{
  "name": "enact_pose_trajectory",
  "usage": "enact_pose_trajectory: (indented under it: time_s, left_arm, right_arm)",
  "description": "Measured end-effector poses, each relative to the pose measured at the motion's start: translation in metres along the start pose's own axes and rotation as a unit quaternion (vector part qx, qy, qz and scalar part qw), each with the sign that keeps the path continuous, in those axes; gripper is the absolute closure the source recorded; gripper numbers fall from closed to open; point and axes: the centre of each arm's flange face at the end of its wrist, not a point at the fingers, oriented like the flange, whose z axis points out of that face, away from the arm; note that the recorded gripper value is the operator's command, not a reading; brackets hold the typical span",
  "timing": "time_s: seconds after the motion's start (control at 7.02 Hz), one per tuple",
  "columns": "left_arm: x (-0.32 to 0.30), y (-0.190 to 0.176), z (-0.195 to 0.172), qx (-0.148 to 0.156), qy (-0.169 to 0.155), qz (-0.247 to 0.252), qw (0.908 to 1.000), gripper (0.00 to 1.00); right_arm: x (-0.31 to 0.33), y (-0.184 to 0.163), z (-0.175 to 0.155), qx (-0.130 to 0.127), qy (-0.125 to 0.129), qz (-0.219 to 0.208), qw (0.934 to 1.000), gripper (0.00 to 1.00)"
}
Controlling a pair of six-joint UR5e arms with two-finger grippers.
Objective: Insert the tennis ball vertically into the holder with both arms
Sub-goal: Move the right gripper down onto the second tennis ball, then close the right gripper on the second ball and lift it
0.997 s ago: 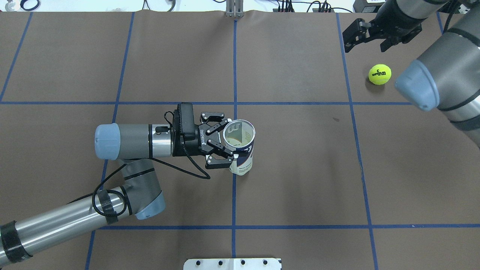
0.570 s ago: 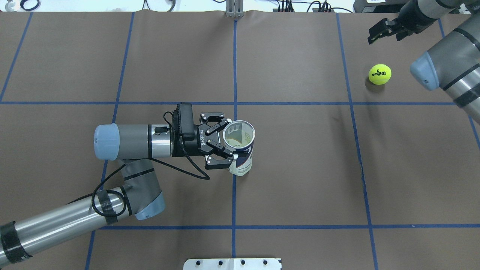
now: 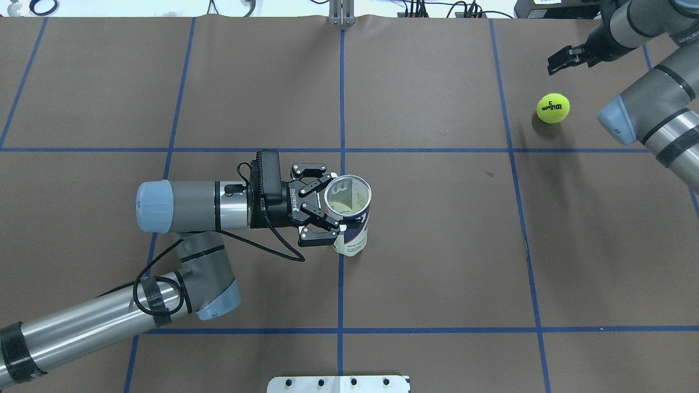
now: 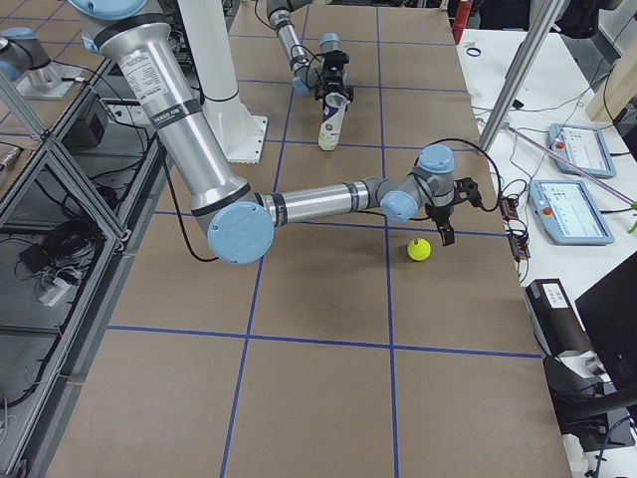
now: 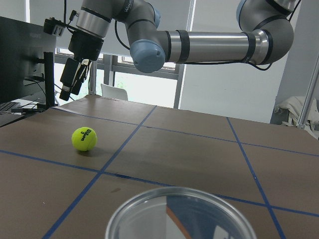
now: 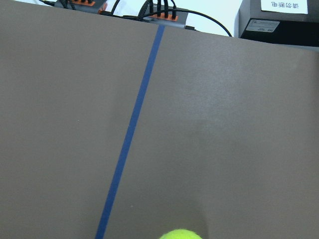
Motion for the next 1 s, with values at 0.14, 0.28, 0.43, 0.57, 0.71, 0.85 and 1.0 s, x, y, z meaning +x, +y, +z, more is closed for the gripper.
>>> enact_pose_trajectory:
  time_s: [0.14, 0.28, 0.43, 0.57, 0.71, 0.85, 1.0]
  left_arm:
    - [0.0, 0.0, 0.0, 0.0, 0.0, 0.0, 1.0, 0.15]
    - [0.0, 0.0, 0.0, 0.0, 0.0, 0.0, 1.0, 0.12]
    - [0.0, 0.0, 0.0, 0.0, 0.0, 0.0, 1.0, 0.12]
    - [0.001, 0.0, 0.0, 0.0, 0.0, -0.001, 1.0, 0.12]
    - [0.001, 0.0, 0.001, 0.0, 0.001, -0.001, 1.0, 0.11]
    - [0.001, 0.0, 0.001, 0.0, 0.001, -0.001, 1.0, 0.11]
    - [0.001, 0.0, 0.001, 0.0, 0.001, -0.001, 1.0, 0.11]
  right_arm:
    - [-0.012, 0.008, 0.013, 0.007, 0.003, 0.006, 0.9999, 0.01]
    - [-0.016, 0.022, 0.027, 0.012, 0.006, 0.008, 0.9999, 0.01]
    - [-0.009, 0.042, 0.04, 0.015, 0.006, 0.005, 0.9999, 0.01]
    - [-0.002, 0.059, 0.048, 0.016, 0.007, 0.002, 0.9998, 0.01]
    - [0.0, 0.069, 0.053, 0.016, 0.008, -0.001, 0.9998, 0.01]
    - [-0.001, 0.074, 0.058, 0.016, 0.012, -0.003, 0.9998, 0.01]
    - [-0.004, 0.077, 0.062, 0.016, 0.016, -0.005, 0.9997, 0.01]
